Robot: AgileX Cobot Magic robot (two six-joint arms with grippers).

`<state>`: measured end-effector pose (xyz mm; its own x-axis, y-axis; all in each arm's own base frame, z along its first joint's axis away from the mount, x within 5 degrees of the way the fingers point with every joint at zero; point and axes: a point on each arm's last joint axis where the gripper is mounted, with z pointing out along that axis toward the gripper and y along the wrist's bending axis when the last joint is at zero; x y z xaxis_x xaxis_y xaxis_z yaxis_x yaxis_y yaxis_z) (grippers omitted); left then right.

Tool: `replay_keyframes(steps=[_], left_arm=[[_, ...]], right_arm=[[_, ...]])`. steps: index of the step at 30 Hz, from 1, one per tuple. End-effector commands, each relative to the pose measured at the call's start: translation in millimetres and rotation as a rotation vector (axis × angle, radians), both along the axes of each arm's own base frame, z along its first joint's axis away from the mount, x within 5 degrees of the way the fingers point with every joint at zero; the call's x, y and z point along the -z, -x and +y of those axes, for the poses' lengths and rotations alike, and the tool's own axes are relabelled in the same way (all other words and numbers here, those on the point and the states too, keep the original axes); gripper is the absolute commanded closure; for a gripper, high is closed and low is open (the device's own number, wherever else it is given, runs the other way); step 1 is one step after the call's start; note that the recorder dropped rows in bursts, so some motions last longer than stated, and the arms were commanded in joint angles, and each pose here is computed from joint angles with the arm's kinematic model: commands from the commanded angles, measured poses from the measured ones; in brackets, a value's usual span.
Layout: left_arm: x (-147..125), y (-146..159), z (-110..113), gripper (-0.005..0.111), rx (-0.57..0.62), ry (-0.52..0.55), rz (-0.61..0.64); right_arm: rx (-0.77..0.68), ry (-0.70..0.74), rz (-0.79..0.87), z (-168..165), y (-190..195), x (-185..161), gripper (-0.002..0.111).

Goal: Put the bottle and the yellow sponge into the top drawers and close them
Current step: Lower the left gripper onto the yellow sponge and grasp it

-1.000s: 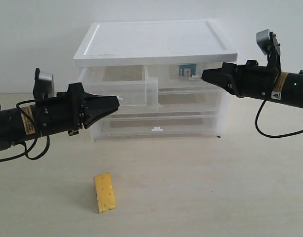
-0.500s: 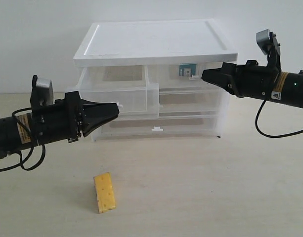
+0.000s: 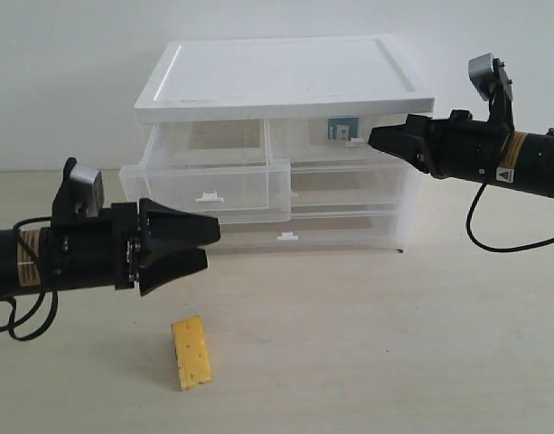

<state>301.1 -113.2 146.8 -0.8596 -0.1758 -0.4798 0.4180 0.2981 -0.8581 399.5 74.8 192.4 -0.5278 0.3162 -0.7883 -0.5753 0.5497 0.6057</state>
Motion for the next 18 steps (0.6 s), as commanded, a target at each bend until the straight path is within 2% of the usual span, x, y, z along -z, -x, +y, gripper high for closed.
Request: replay_keyframes(steps=[1,10,13,16,18], left_arm=[[16,26,3,0.039,0.046,-0.044,0.015],[31,42,32,0.04,0.023,-0.141,0.032],[30,38,35,0.043,-0.013,-0.255,0.01],[30,33,41,0.043,-0.089,-0.429,0.01],[24,33,39,0.043,-0.099,-0.476,-0.004]], right_arm=[[0.041,-0.013,-0.008,-4,-3,-4,0.108],[0.041,-0.012,-0.01,-4,-3,-4,0.108],[0.041,-0.012,-0.01,-4,-3,-4,0.108],[0.039,-0.01,-0.01,-4,-3,-4,0.108],[0.039,-0.01,-0.01,-4,-3,-4,0.108]])
